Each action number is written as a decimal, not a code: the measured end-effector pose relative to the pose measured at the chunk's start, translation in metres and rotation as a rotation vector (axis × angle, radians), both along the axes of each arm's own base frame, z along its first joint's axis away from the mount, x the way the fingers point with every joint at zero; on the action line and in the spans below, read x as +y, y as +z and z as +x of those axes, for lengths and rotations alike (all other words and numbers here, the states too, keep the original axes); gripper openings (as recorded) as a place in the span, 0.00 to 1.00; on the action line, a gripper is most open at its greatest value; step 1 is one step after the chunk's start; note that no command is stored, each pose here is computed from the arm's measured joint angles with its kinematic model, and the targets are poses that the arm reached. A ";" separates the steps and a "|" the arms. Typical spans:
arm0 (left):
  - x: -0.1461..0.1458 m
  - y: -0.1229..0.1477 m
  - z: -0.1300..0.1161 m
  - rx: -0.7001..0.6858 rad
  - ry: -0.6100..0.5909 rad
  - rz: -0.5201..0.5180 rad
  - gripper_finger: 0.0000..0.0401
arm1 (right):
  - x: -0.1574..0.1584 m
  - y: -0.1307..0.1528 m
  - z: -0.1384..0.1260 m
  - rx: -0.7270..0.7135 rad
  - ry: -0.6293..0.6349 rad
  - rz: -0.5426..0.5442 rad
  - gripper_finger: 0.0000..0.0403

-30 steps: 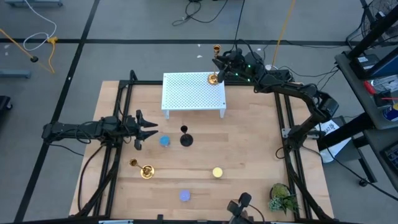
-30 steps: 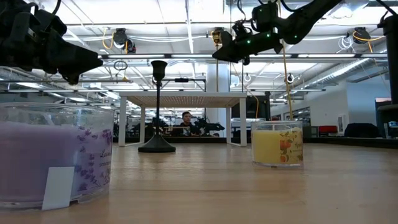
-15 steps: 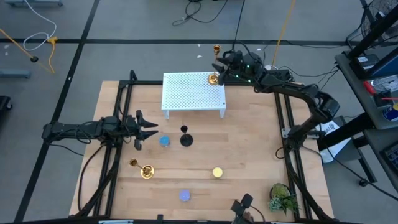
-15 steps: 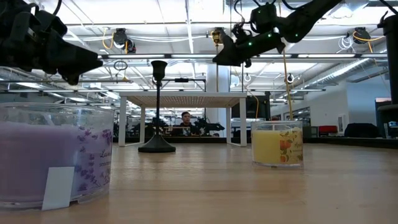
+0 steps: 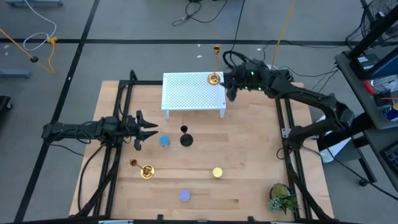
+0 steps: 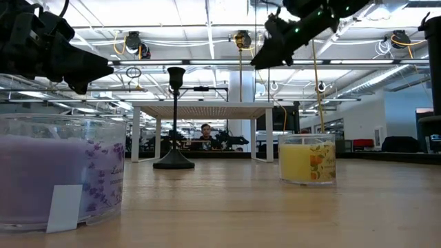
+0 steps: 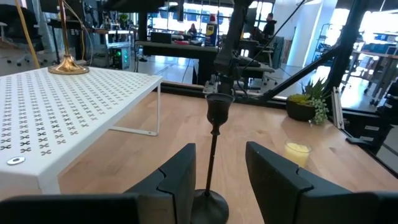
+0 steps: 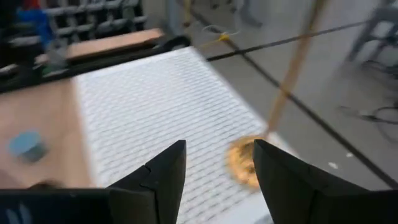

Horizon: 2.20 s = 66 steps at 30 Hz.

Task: Pick & Place candle stick holders
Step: Put the black candle holder on the shelf

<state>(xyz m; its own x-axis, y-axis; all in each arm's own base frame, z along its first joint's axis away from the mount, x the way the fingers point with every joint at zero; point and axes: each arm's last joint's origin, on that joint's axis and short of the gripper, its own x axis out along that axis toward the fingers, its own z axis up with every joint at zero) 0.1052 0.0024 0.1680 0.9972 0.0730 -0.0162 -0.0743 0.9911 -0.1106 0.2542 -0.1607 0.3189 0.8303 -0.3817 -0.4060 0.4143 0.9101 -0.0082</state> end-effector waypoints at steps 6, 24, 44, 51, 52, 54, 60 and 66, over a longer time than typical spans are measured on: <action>0.000 0.000 0.000 0.000 0.000 0.000 0.37 | 0.055 -0.005 0.017 0.046 0.191 0.029 0.46; 0.000 0.001 0.000 -0.008 0.002 0.001 0.37 | 0.166 -0.148 0.049 -0.409 0.409 0.043 0.46; 0.000 0.000 0.000 -0.002 0.010 -0.003 0.37 | 0.165 -0.209 0.147 -0.301 0.225 0.140 0.46; 0.000 0.000 0.000 -0.001 0.010 -0.001 0.37 | 0.161 -0.216 0.159 -0.286 0.215 0.129 0.43; 0.000 0.000 0.000 -0.001 0.010 -0.001 0.37 | 0.161 -0.216 0.159 -0.278 0.212 0.129 0.41; 0.000 0.000 0.000 0.000 0.010 -0.001 0.37 | 0.161 -0.216 0.160 -0.272 0.218 0.119 0.33; 0.000 0.000 0.000 0.001 0.010 0.001 0.37 | 0.165 -0.216 0.159 -0.270 0.224 0.109 0.04; 0.000 0.000 0.000 0.002 0.009 0.000 0.37 | 0.181 -0.212 0.158 -0.277 0.289 0.162 0.03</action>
<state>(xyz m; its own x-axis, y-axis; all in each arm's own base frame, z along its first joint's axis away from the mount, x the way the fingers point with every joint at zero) 0.1052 0.0027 0.1676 0.9964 0.0823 -0.0187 -0.0839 0.9904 -0.1103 0.4125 0.0206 0.1072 0.9798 -0.0672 -0.1885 0.1088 0.9694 0.2201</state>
